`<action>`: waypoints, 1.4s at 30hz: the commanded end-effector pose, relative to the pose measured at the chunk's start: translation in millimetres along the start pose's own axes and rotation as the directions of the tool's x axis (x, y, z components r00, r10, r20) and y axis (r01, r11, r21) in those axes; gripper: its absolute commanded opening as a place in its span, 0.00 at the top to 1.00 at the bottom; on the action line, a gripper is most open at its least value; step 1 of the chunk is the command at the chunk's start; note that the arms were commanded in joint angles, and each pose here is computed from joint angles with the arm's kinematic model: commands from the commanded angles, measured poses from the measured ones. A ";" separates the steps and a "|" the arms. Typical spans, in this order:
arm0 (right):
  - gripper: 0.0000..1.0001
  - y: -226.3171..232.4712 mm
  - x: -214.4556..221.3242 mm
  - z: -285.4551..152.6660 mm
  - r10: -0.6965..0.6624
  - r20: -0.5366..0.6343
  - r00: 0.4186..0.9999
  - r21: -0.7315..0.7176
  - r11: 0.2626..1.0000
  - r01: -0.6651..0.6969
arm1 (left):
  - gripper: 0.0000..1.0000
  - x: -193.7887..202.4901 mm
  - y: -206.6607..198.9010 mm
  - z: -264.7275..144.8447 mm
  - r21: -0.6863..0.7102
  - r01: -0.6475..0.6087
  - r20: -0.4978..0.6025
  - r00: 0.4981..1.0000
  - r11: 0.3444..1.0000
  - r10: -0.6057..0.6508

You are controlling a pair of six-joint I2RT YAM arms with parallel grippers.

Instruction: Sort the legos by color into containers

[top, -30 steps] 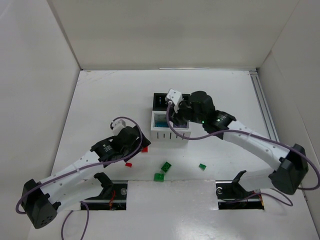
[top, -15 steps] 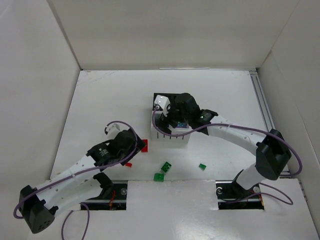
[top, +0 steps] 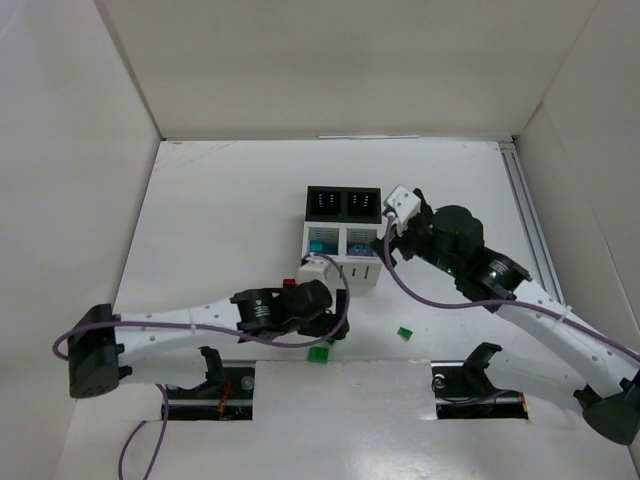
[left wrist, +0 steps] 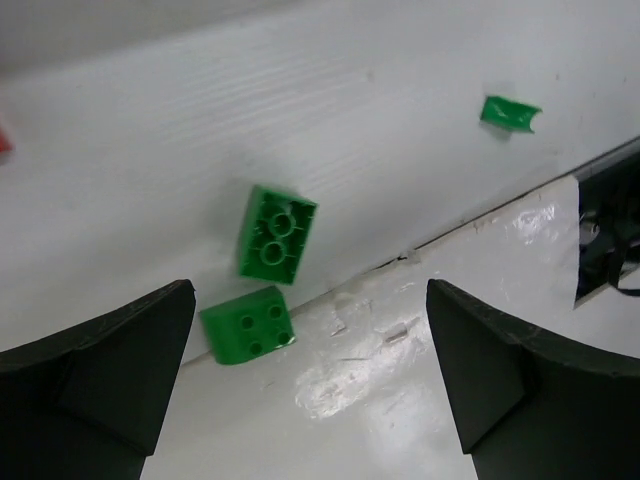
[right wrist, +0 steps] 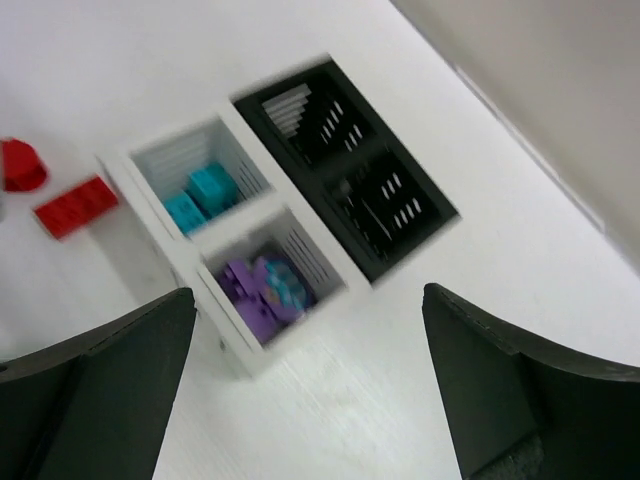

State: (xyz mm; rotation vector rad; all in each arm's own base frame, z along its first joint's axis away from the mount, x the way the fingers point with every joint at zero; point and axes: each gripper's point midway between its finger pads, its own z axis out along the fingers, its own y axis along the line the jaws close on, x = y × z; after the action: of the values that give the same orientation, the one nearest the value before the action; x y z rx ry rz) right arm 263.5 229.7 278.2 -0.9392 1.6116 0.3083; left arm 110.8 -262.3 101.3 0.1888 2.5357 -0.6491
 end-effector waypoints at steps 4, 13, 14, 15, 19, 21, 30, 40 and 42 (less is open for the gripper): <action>0.00 -26.9 72.0 -42.7 0.098 -0.171 0.980 0.151 0.986 -0.073 | 0.00 13.7 -15.6 33.7 -0.079 -0.250 -0.041 0.968 0.965 0.247; 0.00 -43.2 100.2 -79.9 0.146 -0.226 0.963 0.251 0.964 -0.087 | 0.07 21.4 -14.5 57.7 -0.099 -0.319 -0.074 0.947 0.942 0.313; 0.00 -43.6 98.1 -81.7 0.144 -0.216 0.966 0.253 0.963 -0.087 | 0.09 22.8 -12.4 59.5 -0.104 -0.335 -0.082 0.941 0.936 0.328; 0.00 -44.8 100.9 -83.2 0.150 -0.226 0.963 0.259 0.962 -0.089 | 0.12 21.8 -14.4 60.0 -0.098 -0.332 -0.075 0.942 0.938 0.326; 0.00 -48.2 100.2 -86.0 0.150 -0.222 0.963 0.280 0.956 -0.084 | 0.29 33.2 -2.8 66.7 -0.128 -0.343 -0.122 0.937 0.931 0.328; 0.00 -48.2 100.2 -86.0 0.150 -0.222 0.963 0.280 0.956 -0.084 | 0.32 38.2 3.1 70.0 -0.149 -0.344 -0.144 0.935 0.927 0.324; 0.00 -51.2 112.3 -95.2 0.180 -0.266 0.947 0.320 0.943 -0.089 | 0.77 30.1 -7.9 68.9 -0.158 -0.327 -0.135 0.942 0.932 0.308; 0.00 -30.0 158.8 -96.4 0.318 -0.345 0.883 0.350 0.916 -0.194 | 0.82 -95.2 -74.5 16.9 -0.187 -0.347 0.186 0.906 0.919 0.380; 0.00 -22.4 169.4 -91.7 0.330 -0.363 0.871 0.332 0.920 -0.210 | 0.82 -133.4 -83.5 6.5 -0.178 -0.334 0.247 0.895 0.926 0.370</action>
State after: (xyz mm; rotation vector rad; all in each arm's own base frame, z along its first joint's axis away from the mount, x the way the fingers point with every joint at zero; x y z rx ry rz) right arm 219.5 85.4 164.2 -0.6290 2.0895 0.0257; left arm 166.0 -351.3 138.7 0.5309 2.3287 -0.3629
